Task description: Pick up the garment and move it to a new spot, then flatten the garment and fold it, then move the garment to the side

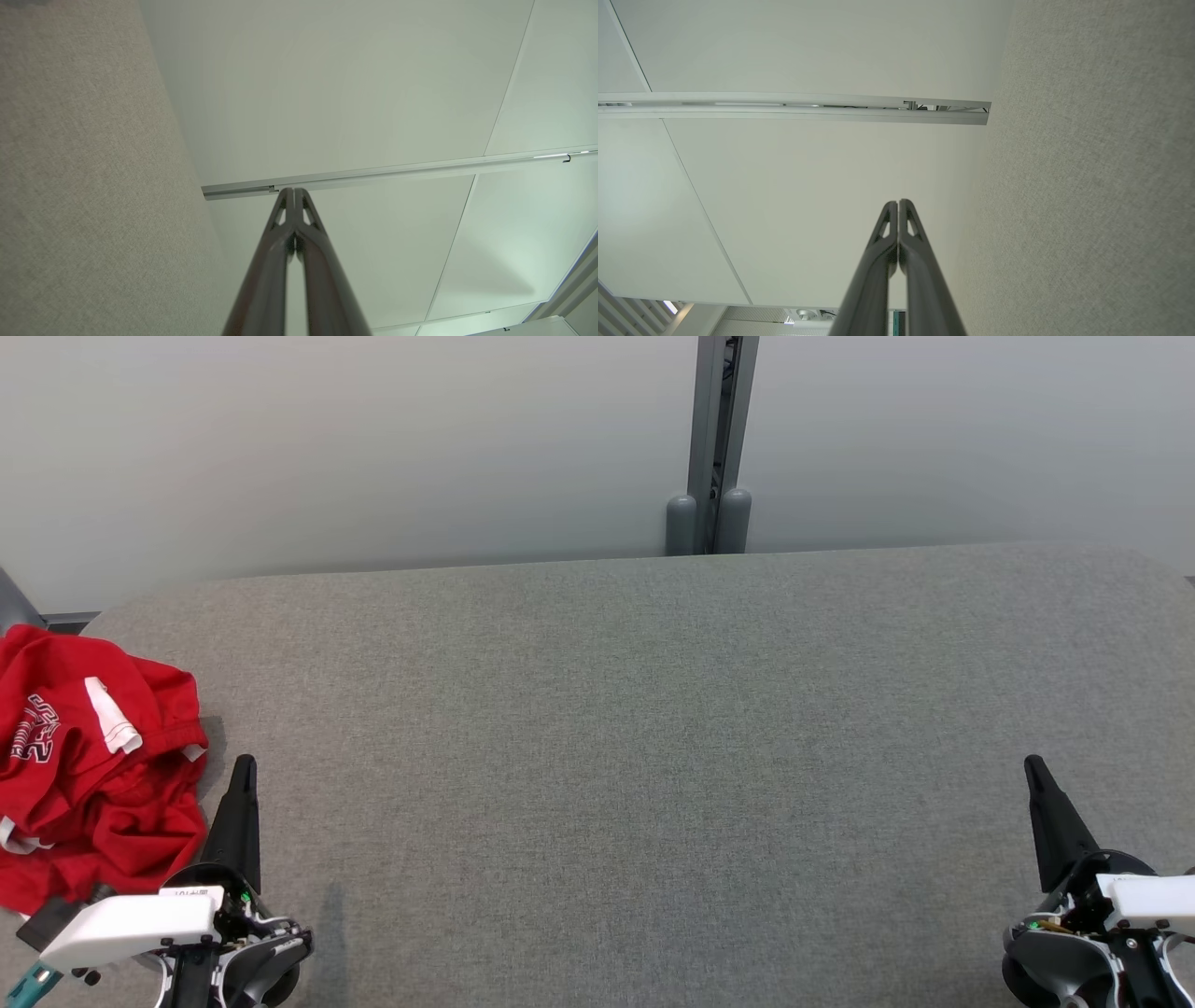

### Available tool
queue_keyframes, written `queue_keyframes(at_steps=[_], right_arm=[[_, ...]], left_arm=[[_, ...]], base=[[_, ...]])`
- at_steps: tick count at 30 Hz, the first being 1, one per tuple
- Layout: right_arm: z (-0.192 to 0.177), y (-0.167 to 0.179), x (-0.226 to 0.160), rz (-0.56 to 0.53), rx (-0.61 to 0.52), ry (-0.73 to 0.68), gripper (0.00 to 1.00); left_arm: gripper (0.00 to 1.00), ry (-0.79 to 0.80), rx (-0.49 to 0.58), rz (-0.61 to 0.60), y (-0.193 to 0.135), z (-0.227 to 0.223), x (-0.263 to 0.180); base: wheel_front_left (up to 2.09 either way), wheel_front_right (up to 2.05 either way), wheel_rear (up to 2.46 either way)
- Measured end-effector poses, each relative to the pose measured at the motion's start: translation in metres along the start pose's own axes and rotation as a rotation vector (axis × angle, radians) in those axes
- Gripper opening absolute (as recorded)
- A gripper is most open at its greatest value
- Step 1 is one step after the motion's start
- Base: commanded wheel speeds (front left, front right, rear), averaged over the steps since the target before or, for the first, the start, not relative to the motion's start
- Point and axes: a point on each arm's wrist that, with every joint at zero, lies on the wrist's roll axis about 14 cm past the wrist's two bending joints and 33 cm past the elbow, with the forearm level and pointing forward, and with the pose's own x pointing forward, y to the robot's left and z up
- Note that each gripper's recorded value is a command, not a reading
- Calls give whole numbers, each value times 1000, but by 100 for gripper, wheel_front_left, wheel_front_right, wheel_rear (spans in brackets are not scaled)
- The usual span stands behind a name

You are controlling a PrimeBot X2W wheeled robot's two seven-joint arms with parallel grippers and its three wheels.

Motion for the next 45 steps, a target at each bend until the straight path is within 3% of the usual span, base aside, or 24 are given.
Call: queue_keyframes(at_steps=[5, 6, 12, 24, 33, 45], right_arm=[[0, 0, 0, 0, 0, 0, 0], [0, 0, 0, 0, 0, 0, 100], [-3, -24, -11, -70, 17, -6, 100], [1, -13, -6, -44, -99, -26, 100], [6, 8, 1, 13, -336, -45, 100], [-1, 31, 2, 86, -701, -29, 100]], left_arm=[[0, 0, 0, 0, 0, 0, 0], [100, 0, 0, 0, 0, 0, 0], [100, 1, -15, 77, 26, -4, -12], [100, -12, 63, 22, 7, -7, -4], [100, -21, 283, -52, -19, -8, 4], [100, 5, 582, -94, -28, -20, 5]], base=[[0, 0, 0], [0, 0, 0], [0, 0, 0], [0, 0, 0], [0, 0, 0], [0, 0, 0]])
